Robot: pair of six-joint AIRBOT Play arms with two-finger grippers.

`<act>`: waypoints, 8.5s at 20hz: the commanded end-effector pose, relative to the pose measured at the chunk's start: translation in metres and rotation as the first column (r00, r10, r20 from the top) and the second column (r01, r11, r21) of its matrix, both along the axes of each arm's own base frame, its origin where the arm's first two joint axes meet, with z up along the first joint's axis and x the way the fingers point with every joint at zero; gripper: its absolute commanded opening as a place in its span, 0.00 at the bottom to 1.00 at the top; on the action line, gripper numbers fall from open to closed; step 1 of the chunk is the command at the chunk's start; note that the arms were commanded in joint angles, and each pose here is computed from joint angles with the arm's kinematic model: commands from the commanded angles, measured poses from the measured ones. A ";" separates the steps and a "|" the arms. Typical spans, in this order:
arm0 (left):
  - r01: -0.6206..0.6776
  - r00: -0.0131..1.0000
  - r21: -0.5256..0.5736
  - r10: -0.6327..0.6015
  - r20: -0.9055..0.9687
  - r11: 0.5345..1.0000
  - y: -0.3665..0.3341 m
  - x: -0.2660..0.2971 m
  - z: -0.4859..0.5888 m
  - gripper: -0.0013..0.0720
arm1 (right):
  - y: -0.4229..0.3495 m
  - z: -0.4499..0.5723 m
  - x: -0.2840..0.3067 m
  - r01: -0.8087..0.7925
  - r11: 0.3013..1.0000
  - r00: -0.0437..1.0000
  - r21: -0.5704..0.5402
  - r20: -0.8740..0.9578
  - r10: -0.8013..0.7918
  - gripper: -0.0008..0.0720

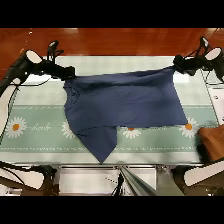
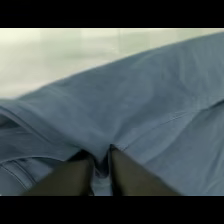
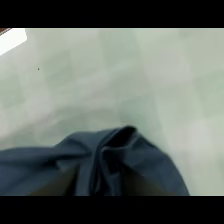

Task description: Fold the shirts.

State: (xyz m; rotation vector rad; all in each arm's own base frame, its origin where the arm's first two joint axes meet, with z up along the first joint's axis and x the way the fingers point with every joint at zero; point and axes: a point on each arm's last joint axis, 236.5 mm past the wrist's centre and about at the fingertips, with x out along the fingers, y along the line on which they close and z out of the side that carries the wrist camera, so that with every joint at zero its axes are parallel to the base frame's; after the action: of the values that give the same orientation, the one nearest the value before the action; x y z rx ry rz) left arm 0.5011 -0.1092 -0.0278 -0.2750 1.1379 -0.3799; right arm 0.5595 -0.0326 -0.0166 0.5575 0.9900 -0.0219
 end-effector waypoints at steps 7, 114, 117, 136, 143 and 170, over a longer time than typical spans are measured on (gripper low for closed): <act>-0.053 0.926 -0.035 0.036 -0.376 0.998 0.108 -0.108 0.076 0.72 | -0.108 0.101 -0.132 -0.173 0.934 0.962 -0.312 -0.259 0.091 0.67; 0.015 0.984 0.098 -0.032 0.177 0.995 0.052 -0.116 0.224 0.05 | -0.006 0.169 -0.157 -0.259 0.923 0.964 -0.286 -0.131 0.230 0.05; 0.016 0.987 0.090 -0.030 0.157 0.996 0.045 -0.061 0.174 0.05 | -0.002 0.130 -0.095 -0.242 0.921 0.970 -0.304 -0.071 0.232 0.05; 0.073 0.997 0.091 -0.069 -0.047 0.993 0.025 -0.003 0.013 0.05 | -0.009 0.011 -0.019 -0.116 0.976 0.992 -0.184 -0.072 0.105 0.05; 0.182 0.922 0.030 -0.160 -0.352 0.983 0.021 -0.075 -0.012 0.05 | 0.010 -0.010 -0.086 -0.252 0.964 0.916 -0.090 -0.344 0.207 0.05; -0.110 0.856 -0.261 -0.042 -0.515 0.959 0.016 -0.296 -0.069 0.68 | -0.055 0.014 -0.233 -0.053 0.992 0.975 0.113 -0.210 0.076 0.78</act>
State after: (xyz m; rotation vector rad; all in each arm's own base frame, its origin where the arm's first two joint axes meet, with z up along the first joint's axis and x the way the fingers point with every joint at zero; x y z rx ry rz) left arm 0.1982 -0.0723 -0.0890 -0.6508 1.6220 -0.4219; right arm 0.3252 -0.0880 -0.0042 0.6206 1.2413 0.0257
